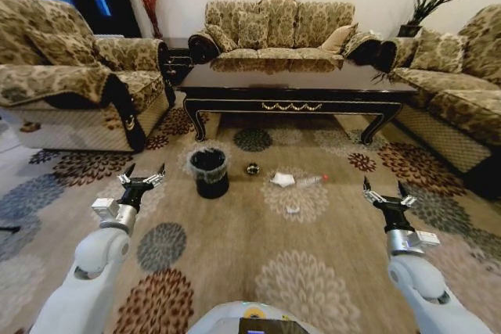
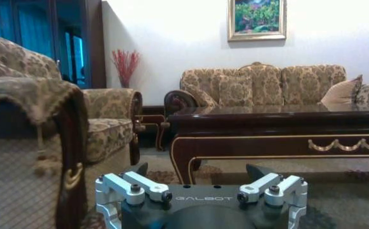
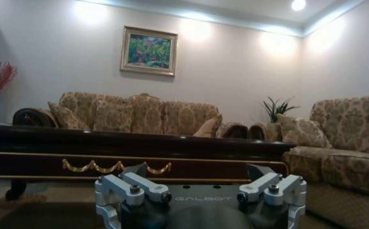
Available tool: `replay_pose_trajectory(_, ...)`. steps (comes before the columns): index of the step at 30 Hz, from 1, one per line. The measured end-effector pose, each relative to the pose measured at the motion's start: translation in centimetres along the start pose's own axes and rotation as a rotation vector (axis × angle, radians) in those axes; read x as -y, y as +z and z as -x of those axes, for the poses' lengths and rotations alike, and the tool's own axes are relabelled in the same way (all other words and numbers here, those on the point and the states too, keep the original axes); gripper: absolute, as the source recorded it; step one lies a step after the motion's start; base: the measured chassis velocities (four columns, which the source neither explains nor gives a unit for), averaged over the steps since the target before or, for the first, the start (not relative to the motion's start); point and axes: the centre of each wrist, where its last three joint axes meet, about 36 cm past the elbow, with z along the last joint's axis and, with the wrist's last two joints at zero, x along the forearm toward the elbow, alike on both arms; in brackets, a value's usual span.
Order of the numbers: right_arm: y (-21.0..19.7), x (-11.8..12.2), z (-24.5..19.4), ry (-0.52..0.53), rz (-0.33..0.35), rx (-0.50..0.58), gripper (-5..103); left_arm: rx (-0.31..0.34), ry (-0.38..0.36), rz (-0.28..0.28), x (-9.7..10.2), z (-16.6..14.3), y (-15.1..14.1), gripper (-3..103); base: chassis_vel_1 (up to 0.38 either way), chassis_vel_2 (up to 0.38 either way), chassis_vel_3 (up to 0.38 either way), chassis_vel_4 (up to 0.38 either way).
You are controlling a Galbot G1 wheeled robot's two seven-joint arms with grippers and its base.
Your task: Move to the front of the table and pick up the trash from the floor, then place it into the trash bin.
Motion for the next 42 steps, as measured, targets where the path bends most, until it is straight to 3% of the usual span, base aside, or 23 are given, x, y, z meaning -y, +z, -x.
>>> replay_pose_trajectory(9,0.3,-0.3,0.0,0.004,0.012,0.007,100,0.001,0.007,0.004,0.1,-0.1,-0.1,100,-0.340,0.358,0.362,-0.363)
replay_pose_trajectory(14,0.6,-0.5,0.0,0.016,0.015,0.028,100,-0.022,-0.037,-0.050,0.7,0.0,0.2,100,-0.288,0.325,0.304,-0.308)
replay_pose_trajectory(16,0.8,-0.4,0.0,0.017,0.004,0.034,100,-0.079,-0.051,-0.137,1.6,0.0,0.6,100,-0.161,0.195,0.152,-0.198)
replay_pose_trajectory(17,0.8,-0.4,0.0,0.017,0.004,0.034,100,-0.079,-0.051,-0.137,1.6,0.0,0.6,100,-0.161,0.195,0.102,-0.140)
replay_pose_trajectory(19,1.1,-0.2,-0.2,0.020,-0.004,0.036,100,-0.186,-0.081,-0.266,3.1,-0.4,0.1,100,-0.043,0.071,0.077,-0.048)
replay_pose_trajectory(20,1.1,-0.2,-0.2,0.020,-0.004,0.036,100,-0.186,-0.081,-0.266,3.1,-0.4,0.1,100,-0.011,0.024,0.052,-0.048)
replay_pose_trajectory(21,1.3,-0.1,-0.2,0.021,-0.010,0.036,100,-0.298,-0.100,-0.321,3.9,-0.6,-0.3,100,0.000,0.000,0.000,0.000)
replay_pose_trajectory(23,1.4,-0.1,-0.3,0.022,-0.011,0.036,100,-0.327,-0.104,-0.331,4.0,-0.7,-0.4,100,0.025,-0.036,-0.009,0.077)
replay_pose_trajectory(24,1.6,0.0,-0.3,0.023,-0.018,0.039,100,-0.467,-0.121,-0.349,4.4,-1.1,-0.8,100,0.047,-0.091,-0.054,0.025)
replay_pose_trajectory(27,2.0,0.1,-0.3,0.023,-0.022,0.040,100,-0.652,-0.181,-0.317,4.2,-1.1,-0.2,100,0.022,-0.043,-0.038,0.019)
replay_pose_trajectory(31,2.2,0.0,-0.2,0.021,-0.021,0.038,100,-0.714,-0.192,-0.317,4.0,-0.7,1.3,100,0.000,0.000,0.000,0.000)
replay_pose_trajectory(35,2.5,-0.4,-0.1,0.017,-0.016,0.033,100,-0.791,-0.196,-0.351,4.4,0.0,3.8,100,0.000,0.000,0.000,0.000)
replay_pose_trajectory(42,2.9,-0.4,-0.2,0.017,-0.019,0.029,100,-0.829,-0.216,-0.373,4.6,0.5,6.6,100,0.000,0.000,0.000,0.000)
